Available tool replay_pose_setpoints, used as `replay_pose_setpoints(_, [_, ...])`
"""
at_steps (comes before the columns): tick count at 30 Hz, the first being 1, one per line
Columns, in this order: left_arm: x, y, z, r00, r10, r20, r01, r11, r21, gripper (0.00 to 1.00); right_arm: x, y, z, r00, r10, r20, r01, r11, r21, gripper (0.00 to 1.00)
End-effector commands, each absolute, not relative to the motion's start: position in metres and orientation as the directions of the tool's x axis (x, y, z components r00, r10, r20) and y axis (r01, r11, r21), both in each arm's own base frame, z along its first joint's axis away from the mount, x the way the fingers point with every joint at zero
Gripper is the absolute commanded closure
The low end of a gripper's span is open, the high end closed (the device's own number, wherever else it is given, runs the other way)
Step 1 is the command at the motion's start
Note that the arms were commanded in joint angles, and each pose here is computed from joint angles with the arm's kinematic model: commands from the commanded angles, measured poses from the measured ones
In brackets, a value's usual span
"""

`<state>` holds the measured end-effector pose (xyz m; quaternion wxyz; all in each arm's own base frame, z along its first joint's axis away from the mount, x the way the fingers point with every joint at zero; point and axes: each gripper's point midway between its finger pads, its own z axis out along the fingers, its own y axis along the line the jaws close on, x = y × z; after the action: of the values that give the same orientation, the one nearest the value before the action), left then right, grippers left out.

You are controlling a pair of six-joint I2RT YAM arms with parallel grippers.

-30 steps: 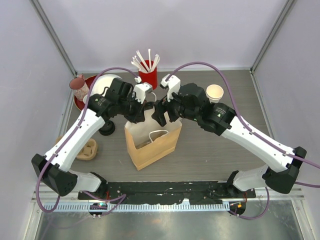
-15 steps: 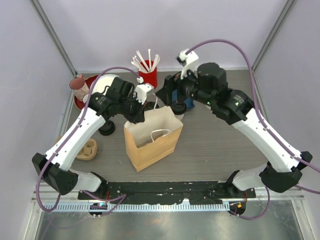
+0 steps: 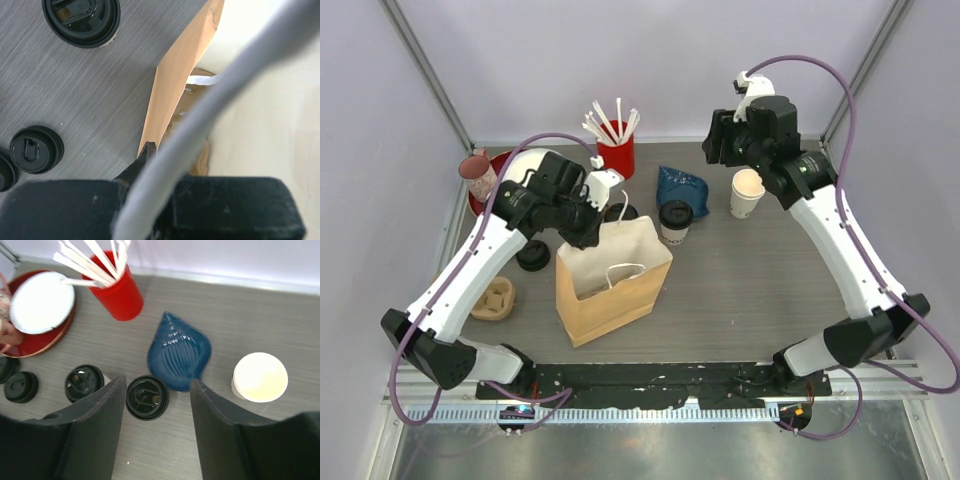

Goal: Pack the takeout coffee

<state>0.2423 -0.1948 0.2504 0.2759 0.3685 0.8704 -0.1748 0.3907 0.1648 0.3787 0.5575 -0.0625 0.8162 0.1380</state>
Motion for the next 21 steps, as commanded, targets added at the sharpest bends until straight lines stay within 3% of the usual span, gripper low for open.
replay_pose_setpoints(1, [0.24, -0.175, 0.259, -0.6, 0.526, -0.603, 0.705, 0.704, -0.087, 1.0, 0.412, 0.171, 0.33, -0.463, 0.001, -0.886, -0.25, 0.959, 0.132, 0.47])
replay_pose_setpoints(8, [0.261, -0.146, 0.253, -0.647, 0.409, -0.643, 0.611, 0.783, -0.117, 1.0, 0.411, 0.197, 0.263, -0.574, -0.093, -0.813, -0.369, 0.916, 0.156, 0.46])
replay_pose_setpoints(12, [0.262, -0.141, 0.25, -0.656, 0.385, -0.649, 0.595, 0.793, -0.132, 1.0, 0.425, 0.179, 0.246, -0.616, -0.063, -0.785, -0.239, 0.965, 0.11, 0.5])
replay_pose_setpoints(17, [0.262, -0.131, 0.249, -0.661, 0.369, -0.654, 0.571, 0.812, -0.12, 1.0, 0.423, 0.187, 0.206, -0.691, -0.08, -0.718, -0.236, 0.964, 0.119, 0.53])
replay_pose_setpoints(21, [0.261, -0.131, 0.248, -0.663, 0.368, -0.652, 0.572, 0.811, -0.123, 1.0, 0.422, 0.196, 0.191, -0.719, -0.104, -0.687, -0.253, 0.96, 0.119, 0.6])
